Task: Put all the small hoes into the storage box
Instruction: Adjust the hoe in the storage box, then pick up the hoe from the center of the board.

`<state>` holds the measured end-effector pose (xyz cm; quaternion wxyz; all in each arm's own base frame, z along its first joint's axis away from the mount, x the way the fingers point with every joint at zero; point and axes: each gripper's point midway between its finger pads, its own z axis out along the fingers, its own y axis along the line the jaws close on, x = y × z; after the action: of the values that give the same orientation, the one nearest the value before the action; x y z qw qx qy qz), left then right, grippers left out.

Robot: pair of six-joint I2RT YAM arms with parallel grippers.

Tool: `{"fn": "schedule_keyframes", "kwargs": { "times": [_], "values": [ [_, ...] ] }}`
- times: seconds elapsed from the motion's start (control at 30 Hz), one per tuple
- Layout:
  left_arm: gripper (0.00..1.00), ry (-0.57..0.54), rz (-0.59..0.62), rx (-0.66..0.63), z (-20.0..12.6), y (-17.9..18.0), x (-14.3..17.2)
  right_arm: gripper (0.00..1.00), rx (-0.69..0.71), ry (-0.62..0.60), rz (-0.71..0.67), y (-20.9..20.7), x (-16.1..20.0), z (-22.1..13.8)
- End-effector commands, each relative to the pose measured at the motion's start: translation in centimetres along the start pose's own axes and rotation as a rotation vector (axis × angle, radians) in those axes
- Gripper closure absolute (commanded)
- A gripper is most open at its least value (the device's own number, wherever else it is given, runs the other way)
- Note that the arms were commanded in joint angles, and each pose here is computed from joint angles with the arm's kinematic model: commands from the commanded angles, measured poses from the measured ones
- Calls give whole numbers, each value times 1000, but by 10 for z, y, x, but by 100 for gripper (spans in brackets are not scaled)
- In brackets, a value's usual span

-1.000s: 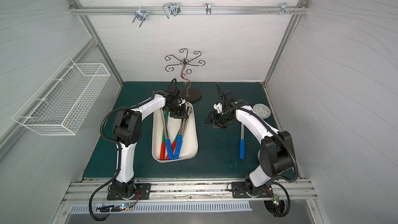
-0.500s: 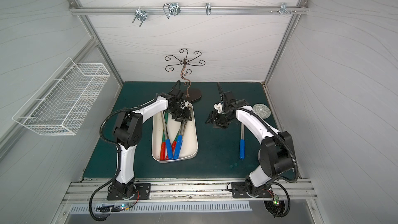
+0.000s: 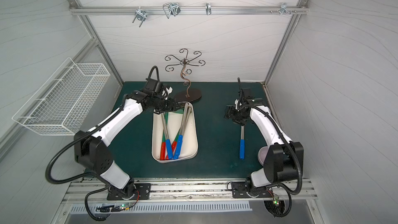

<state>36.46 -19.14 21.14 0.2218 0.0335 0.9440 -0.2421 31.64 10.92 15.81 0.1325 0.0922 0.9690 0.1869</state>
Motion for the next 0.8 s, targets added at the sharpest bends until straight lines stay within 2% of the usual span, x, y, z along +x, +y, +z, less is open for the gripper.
{"fn": "schedule_keyframes", "kwargs": {
  "times": [0.0, 0.27, 0.5, 0.77],
  "values": [
    [29, -42, -31, -89, -8, 25, 4, 30, 185, -16, 22, -38, -5, 2],
    [29, -56, -77, -120, -21, 43, 32, 29, 300, -47, 143, -75, -11, 23],
    [29, -57, -99, -111, -24, 46, 48, 30, 391, -28, 165, -96, -13, 46],
    [29, -93, -103, -111, -41, 47, 57, 30, 486, 24, 152, -118, -13, 77]
  ]
}}
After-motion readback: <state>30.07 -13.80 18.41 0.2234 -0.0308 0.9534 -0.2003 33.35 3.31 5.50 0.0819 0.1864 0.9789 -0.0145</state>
